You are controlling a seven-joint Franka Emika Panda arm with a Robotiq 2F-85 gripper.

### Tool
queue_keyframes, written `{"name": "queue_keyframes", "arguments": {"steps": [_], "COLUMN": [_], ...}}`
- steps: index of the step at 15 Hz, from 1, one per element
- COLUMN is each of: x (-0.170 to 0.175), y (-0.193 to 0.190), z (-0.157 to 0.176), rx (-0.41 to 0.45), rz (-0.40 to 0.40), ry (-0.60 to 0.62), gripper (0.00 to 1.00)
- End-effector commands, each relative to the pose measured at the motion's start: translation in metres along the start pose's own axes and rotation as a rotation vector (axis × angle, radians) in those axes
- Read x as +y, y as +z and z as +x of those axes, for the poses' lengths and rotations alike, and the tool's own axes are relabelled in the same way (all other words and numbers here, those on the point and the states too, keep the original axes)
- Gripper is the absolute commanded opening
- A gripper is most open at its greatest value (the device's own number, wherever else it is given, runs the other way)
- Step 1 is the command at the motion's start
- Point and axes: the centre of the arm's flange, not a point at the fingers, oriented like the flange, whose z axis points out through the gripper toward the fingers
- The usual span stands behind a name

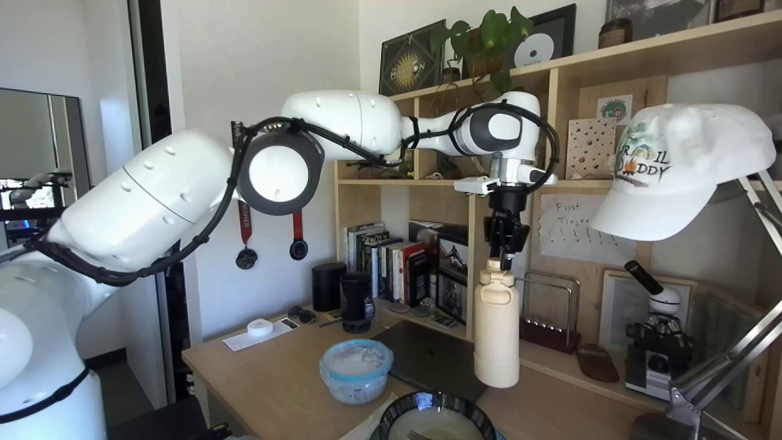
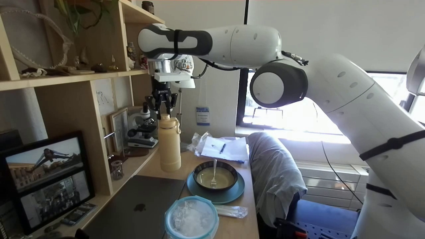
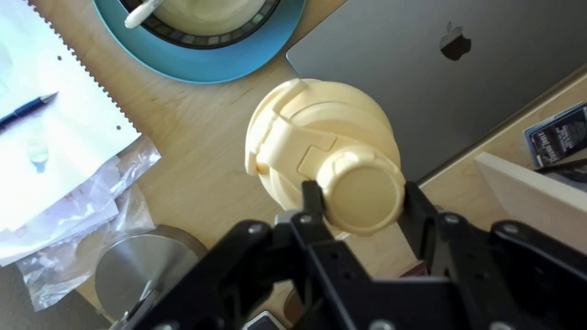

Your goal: Move the yellow bottle to the other side of the table, place the package in the black bowl, and move the black cup to the other side of the table

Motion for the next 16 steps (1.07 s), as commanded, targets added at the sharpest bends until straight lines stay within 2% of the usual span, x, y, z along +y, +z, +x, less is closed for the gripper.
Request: {"name": "queue_keyframes", "arguments": {"steps": [1,16], "x": [-0.018,-0.095], "y": [-0.025,-0.061], "z": [-0.036,-0.125], "rx": [-0.033,-0.171], "rz": [0.003,0.041], "ry": [-0.093,-0.543], "gripper": [0.20,0.20]}}
